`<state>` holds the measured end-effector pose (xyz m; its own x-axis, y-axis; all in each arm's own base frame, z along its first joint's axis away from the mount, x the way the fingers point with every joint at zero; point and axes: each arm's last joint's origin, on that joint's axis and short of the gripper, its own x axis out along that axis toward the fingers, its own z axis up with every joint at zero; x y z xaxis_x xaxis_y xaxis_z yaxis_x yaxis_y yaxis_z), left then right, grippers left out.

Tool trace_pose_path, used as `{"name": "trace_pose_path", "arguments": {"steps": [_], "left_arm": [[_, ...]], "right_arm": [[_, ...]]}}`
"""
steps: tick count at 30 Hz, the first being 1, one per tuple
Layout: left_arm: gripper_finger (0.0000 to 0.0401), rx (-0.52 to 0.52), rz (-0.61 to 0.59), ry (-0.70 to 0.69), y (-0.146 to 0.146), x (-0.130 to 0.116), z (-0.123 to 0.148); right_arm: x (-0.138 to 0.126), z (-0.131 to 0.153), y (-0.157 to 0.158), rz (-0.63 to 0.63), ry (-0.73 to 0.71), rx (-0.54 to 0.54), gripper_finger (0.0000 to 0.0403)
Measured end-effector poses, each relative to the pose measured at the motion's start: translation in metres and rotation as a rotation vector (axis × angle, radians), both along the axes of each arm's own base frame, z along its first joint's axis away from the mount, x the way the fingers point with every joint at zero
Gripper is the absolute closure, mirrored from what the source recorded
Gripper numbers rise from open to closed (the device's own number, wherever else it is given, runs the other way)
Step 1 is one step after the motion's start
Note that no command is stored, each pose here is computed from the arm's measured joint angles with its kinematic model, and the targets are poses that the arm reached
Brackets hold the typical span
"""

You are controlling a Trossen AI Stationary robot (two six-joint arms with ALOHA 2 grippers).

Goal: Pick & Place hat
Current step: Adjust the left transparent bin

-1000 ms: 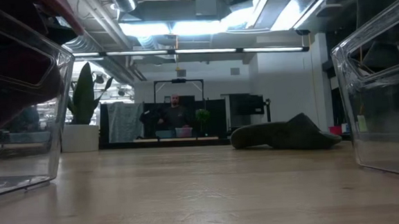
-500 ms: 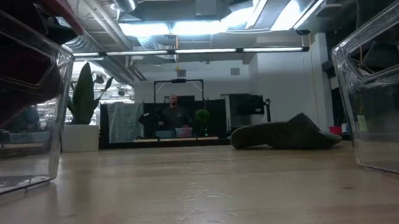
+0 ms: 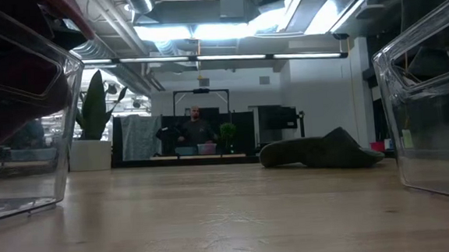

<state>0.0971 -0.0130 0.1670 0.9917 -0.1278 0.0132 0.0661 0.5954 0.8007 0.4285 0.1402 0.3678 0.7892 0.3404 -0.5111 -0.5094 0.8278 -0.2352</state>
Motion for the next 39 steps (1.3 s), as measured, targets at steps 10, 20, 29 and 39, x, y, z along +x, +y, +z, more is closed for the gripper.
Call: {"name": "trace_pose_path", "arguments": {"steps": [10, 20, 29, 39], "left_arm": [[0.0187, 0.000, 0.000, 0.000, 0.000, 0.000, 0.000], [0.0187, 0.000, 0.000, 0.000, 0.000, 0.000, 0.000], [0.0186, 0.000, 0.000, 0.000, 0.000, 0.000, 0.000], [0.0186, 0.000, 0.000, 0.000, 0.000, 0.000, 0.000]], "right_arm": [[-0.019, -0.002, 0.043, 0.117, 0.030, -0.015, 0.0147], [-0.051, -0.006, 0.100, 0.282, 0.054, -0.045, 0.0147], [-0.036, -0.064, 0.142, 0.316, 0.087, -0.142, 0.0147], [-0.001, -0.104, 0.140, 0.232, -0.009, -0.266, 0.0147]]}}
